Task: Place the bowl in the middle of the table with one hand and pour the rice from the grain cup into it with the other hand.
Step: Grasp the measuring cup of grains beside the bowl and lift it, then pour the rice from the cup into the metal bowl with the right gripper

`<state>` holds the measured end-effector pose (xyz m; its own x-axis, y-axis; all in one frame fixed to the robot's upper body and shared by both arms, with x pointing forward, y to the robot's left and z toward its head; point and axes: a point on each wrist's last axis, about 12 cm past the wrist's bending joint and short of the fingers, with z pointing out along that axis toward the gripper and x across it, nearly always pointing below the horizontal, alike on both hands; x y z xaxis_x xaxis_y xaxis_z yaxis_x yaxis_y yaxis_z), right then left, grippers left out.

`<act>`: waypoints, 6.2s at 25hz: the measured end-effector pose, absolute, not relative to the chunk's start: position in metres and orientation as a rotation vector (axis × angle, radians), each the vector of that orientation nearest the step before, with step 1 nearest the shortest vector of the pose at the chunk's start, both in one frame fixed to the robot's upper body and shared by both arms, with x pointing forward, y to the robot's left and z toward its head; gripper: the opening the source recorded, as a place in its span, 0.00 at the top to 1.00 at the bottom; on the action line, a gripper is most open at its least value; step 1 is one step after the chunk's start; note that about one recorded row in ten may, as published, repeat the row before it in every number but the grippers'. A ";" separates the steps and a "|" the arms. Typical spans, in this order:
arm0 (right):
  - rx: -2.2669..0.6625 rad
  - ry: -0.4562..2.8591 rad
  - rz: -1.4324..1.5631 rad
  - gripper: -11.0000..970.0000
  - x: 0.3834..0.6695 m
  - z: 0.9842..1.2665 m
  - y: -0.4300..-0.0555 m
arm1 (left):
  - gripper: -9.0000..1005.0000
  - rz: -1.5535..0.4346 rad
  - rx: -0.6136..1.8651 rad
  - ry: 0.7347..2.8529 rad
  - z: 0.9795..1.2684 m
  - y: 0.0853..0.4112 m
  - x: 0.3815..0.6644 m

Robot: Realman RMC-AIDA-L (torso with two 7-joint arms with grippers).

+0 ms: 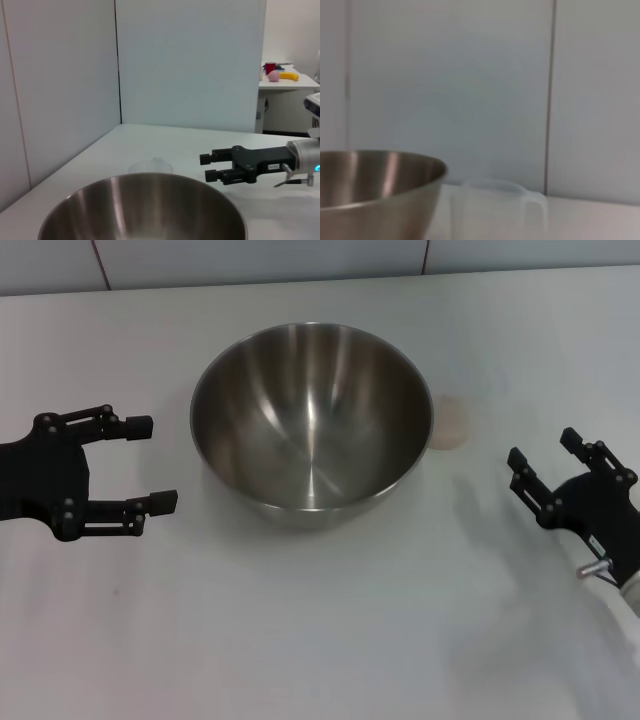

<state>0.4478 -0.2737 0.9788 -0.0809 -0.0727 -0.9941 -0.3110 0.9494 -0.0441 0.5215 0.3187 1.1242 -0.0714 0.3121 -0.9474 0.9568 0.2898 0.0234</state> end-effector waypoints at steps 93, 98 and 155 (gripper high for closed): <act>-0.332 1.692 0.103 0.81 0.541 1.002 -0.255 | 0.14 -0.828 1.216 1.605 1.117 0.310 0.523; -0.335 1.692 0.104 0.91 0.541 1.002 -0.255 | 0.14 -0.825 1.218 1.602 1.117 0.309 0.523; -1.246 0.570 -0.861 0.96 0.536 1.057 -0.189 | 0.14 -0.834 1.211 1.603 1.117 0.306 0.524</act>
